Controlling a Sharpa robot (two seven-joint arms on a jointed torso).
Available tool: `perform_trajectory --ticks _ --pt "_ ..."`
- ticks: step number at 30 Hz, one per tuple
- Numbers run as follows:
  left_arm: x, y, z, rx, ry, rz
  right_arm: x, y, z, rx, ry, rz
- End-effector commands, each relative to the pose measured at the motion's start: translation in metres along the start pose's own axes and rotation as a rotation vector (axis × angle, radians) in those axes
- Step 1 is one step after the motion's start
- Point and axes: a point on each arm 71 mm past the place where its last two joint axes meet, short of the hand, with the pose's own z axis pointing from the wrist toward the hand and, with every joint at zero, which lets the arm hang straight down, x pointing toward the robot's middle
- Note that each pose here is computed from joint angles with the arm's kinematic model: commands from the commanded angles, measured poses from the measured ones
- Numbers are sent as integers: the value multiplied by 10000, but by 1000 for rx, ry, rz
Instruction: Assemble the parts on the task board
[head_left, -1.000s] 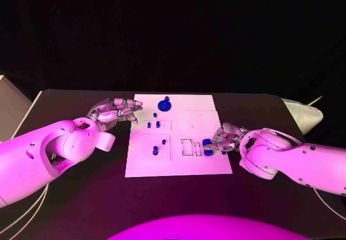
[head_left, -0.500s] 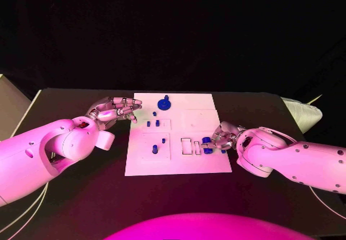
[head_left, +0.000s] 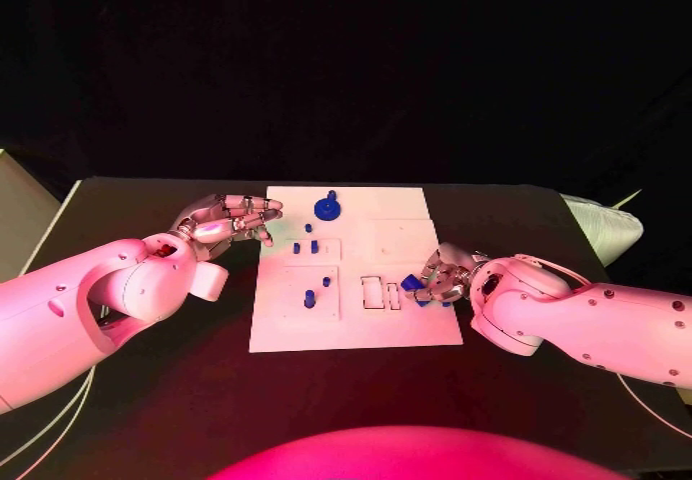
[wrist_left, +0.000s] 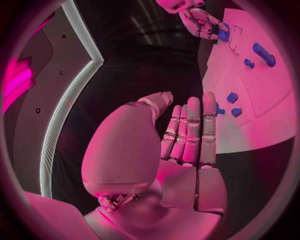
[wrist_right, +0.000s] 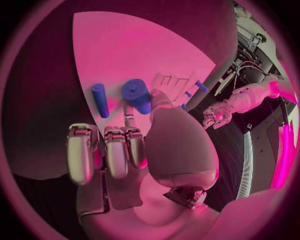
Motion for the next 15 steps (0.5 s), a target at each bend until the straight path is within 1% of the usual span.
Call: perform_trajectory --ticks 1,9,11,15 --pt "6 -8 1 6 3 -7 44 -32 -22 16 2 36" --pt "3 -5 4 6 1 -8 -26 37 -92 -8 -21 101" --pt "2 -4 5 5 1 -8 -71 101 -119 -27 -24 116" --pt "5 -3 7 5 2 -8 -99 203 -152 -54 -18 129"
